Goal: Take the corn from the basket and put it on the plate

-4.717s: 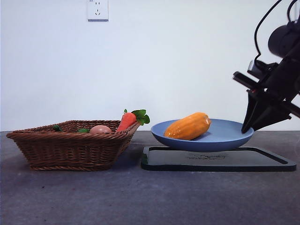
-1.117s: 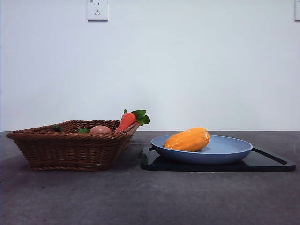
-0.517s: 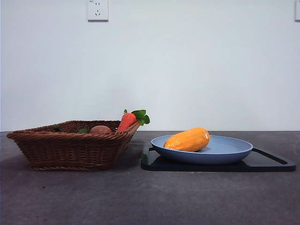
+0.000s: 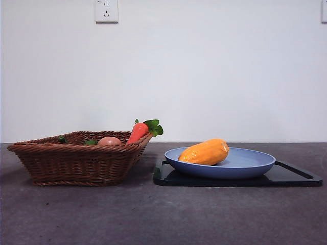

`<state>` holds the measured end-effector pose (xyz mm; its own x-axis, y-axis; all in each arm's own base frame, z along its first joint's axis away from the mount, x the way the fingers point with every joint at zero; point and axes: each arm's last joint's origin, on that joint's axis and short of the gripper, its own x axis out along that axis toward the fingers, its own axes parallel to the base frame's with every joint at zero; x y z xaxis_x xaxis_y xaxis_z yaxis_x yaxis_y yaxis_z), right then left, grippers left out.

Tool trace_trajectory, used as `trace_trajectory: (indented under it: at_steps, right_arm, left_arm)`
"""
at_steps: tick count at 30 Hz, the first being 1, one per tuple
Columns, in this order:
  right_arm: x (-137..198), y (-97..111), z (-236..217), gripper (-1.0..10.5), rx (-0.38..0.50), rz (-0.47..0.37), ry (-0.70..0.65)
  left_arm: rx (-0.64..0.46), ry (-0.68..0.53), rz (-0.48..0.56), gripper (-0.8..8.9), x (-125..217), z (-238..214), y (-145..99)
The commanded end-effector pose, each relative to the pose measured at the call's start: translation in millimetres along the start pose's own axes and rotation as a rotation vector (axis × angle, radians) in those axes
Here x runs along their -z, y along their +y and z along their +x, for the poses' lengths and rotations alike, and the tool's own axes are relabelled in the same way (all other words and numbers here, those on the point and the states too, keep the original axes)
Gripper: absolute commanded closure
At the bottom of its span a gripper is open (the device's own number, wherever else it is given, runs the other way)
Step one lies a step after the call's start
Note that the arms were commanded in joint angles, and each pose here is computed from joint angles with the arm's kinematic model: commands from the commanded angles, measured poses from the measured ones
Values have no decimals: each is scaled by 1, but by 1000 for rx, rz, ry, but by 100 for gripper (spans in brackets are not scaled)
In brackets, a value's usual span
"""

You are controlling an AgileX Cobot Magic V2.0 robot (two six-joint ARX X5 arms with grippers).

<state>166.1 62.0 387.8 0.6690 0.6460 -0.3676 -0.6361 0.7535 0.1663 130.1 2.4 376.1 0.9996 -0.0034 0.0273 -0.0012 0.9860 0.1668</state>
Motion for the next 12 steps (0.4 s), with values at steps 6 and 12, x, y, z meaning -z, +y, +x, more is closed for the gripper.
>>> trace_trajectory:
  at_steps: [6,12]
  right_arm:
    - [-6,1,-1,945,-3,-5,-26]
    - [-6,1,-1,945,-3,-5,-26]
  left_arm:
    - [-68,-30,-21,810,83,-18,-10]
    - [-91,29,-42,810,140,-29,-17]
